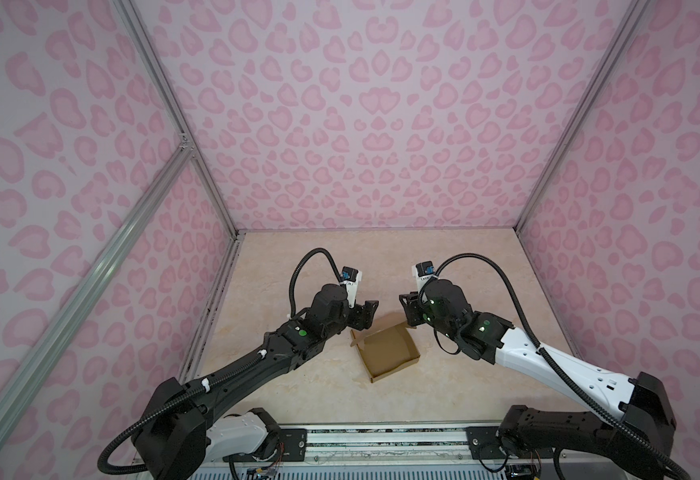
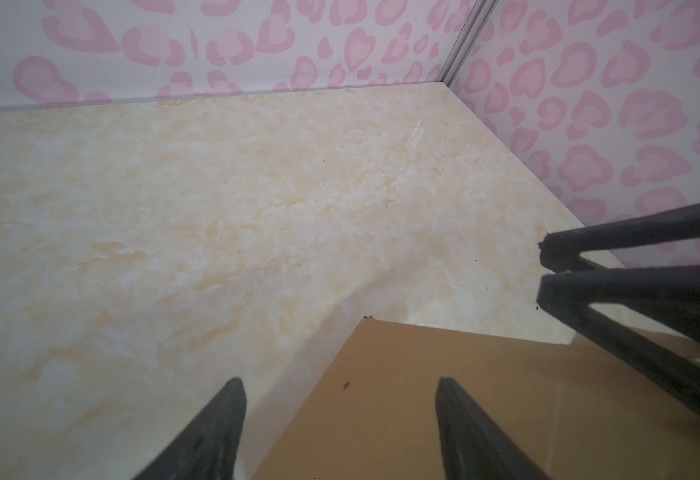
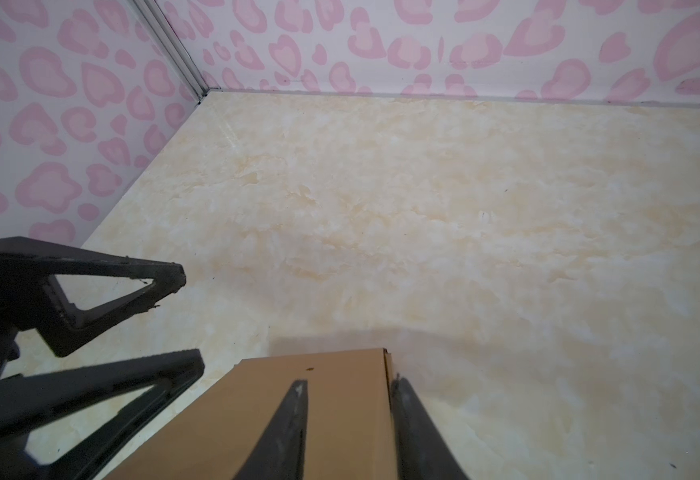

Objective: Fold the paper box
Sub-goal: 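Lower both open grippers onto the closed lid top and press down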

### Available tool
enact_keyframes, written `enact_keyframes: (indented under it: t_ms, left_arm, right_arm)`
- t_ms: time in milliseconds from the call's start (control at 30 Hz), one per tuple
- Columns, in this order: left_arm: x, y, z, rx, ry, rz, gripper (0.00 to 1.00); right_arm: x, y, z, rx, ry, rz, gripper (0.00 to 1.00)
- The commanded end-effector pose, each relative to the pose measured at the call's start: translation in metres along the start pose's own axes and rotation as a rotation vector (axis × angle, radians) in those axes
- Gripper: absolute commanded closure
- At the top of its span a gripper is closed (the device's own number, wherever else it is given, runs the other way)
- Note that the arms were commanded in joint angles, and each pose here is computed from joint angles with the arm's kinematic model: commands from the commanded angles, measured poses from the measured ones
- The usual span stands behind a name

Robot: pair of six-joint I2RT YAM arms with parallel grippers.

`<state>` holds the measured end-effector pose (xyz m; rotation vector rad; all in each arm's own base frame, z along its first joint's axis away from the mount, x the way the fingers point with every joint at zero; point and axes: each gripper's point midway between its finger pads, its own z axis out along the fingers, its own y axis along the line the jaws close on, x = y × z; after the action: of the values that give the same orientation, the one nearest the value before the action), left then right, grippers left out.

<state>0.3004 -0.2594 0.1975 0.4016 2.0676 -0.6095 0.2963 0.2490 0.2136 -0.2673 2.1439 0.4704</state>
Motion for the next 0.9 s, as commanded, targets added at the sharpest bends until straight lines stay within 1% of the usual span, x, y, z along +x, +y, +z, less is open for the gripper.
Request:
enact_keyframes:
  t_ms: [0,133,300,400,700,867]
  left_arm:
    - [-0.004,-0.003,0.001,0.023,-0.034,-0.02,0.25]
    - [0.008,-0.002,0.004,0.032,-0.018,-0.041,0.27]
    - [0.032,0.003,0.011,0.035,0.021,-0.078,0.29]
    - [0.04,0.004,0.013,0.045,0.019,-0.099,0.29]
    - [0.077,0.006,0.019,0.04,0.064,-0.126,0.3]
    - [0.1,0.005,0.022,0.034,0.096,-0.123,0.3]
  right_arm:
    - [0.008,0.0,0.001,-0.017,0.009,0.022,0.64]
    - [0.022,-0.005,0.002,-0.012,0.025,0.036,0.65]
    - [0.04,-0.011,0.004,-0.003,0.046,0.047,0.65]
    - [0.05,-0.014,0.004,0.001,0.057,0.053,0.65]
    - [0.085,-0.017,0.005,0.041,0.098,0.01,0.66]
    - [0.108,-0.018,0.007,0.054,0.127,-0.003,0.67]
